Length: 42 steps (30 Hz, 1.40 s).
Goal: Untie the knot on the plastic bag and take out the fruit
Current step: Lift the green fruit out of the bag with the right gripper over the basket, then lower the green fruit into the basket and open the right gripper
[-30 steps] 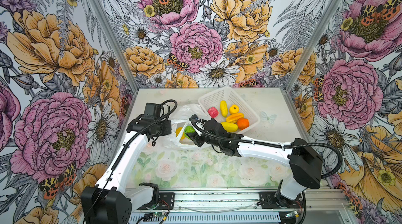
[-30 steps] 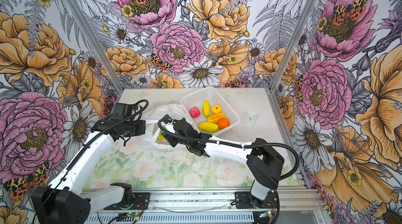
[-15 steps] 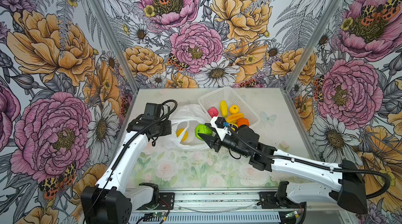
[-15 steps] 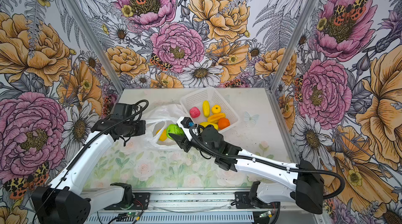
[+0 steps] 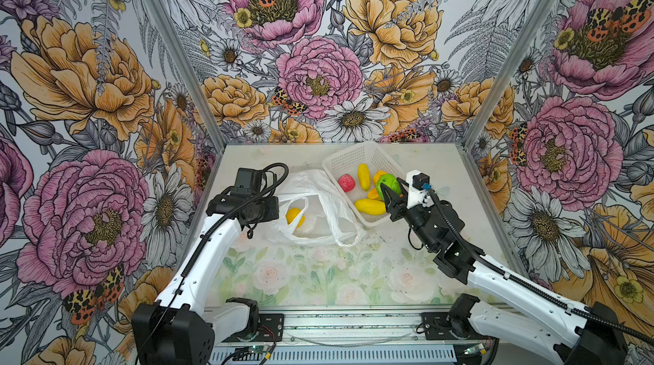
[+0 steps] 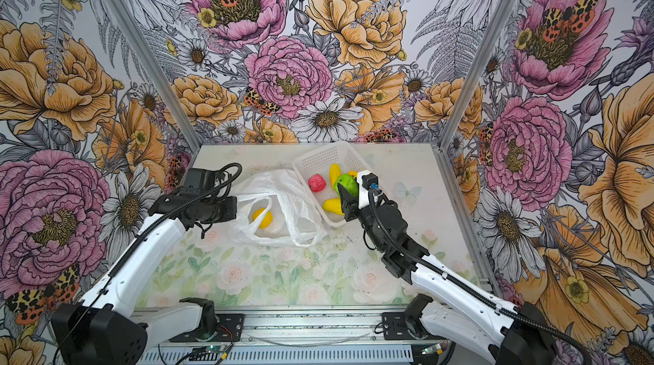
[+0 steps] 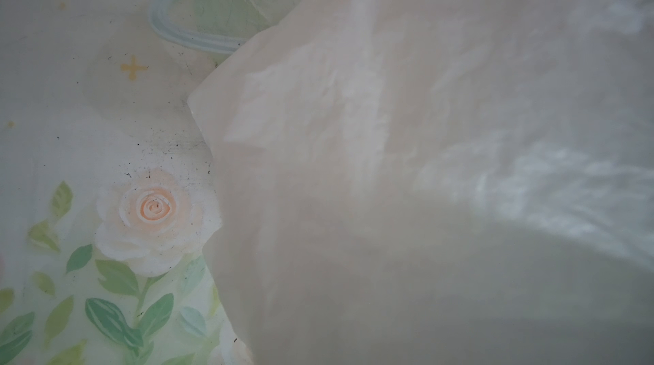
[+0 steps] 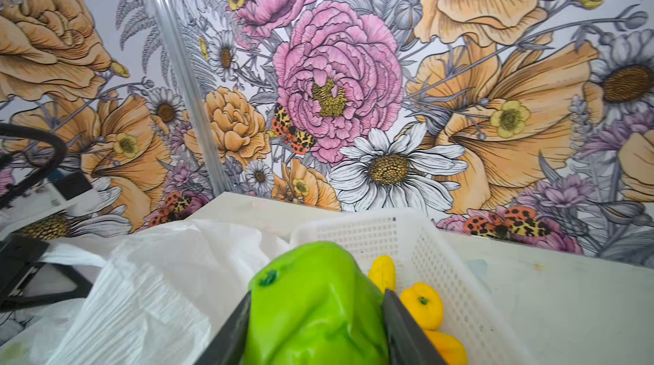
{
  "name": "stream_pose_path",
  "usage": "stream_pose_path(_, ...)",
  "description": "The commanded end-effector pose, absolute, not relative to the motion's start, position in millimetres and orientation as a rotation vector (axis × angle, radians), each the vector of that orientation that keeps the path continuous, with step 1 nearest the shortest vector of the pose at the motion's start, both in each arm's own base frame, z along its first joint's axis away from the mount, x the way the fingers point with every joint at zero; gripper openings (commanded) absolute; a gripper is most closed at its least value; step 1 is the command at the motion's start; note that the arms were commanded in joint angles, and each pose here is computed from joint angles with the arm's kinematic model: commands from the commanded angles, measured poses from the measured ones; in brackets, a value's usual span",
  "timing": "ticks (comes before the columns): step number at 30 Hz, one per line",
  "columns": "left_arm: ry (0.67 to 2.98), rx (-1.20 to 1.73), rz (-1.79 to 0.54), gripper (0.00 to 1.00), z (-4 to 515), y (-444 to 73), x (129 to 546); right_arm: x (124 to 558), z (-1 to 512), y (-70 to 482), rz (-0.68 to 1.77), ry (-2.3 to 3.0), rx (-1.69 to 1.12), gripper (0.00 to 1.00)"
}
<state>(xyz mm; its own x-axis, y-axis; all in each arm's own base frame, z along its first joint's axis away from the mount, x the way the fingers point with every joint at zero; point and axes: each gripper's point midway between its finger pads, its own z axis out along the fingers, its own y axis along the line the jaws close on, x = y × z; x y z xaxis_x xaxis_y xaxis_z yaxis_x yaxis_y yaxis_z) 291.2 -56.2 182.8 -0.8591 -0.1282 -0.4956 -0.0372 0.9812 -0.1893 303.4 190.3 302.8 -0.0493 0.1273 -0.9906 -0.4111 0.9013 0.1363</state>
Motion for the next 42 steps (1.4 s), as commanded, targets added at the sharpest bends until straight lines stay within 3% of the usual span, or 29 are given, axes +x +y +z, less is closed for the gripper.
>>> stream_pose_path(1, 2.612, -0.102, -0.239, 0.00, 178.0, -57.9, 289.9, 312.3, 303.9, 174.7, 0.480, 1.560, -0.125, 0.20)
stream_pose_path(14, 2.610, -0.104, -0.238, 0.00, 178.4, -57.7, 290.0, 399.7, 218.4, 162.1, 0.556, 1.900, 0.007, 0.21)
stream_pose_path(25, 2.618, -0.107, -0.236, 0.00, 176.2, -57.2, 290.3, 439.2, 157.7, 169.0, 0.601, 2.063, 0.019, 0.21)
stream_pose_path(32, 2.619, -0.106, -0.237, 0.00, 176.0, -57.4, 290.3, 456.3, 124.6, 191.1, 0.688, 2.171, -0.035, 0.30)
stream_pose_path(35, 2.618, -0.106, -0.236, 0.00, 176.2, -57.4, 290.3, 461.2, 112.0, 193.5, 0.688, 2.201, -0.036, 0.42)
stream_pose_path(39, 2.618, -0.107, -0.238, 0.00, 176.2, -57.4, 290.5, 460.0, 108.7, 192.2, 0.674, 2.202, -0.046, 0.66)
stream_pose_path(42, 2.619, -0.107, -0.238, 0.00, 175.9, -57.4, 290.7, 457.2, 114.5, 189.9, 0.664, 2.181, -0.057, 0.76)
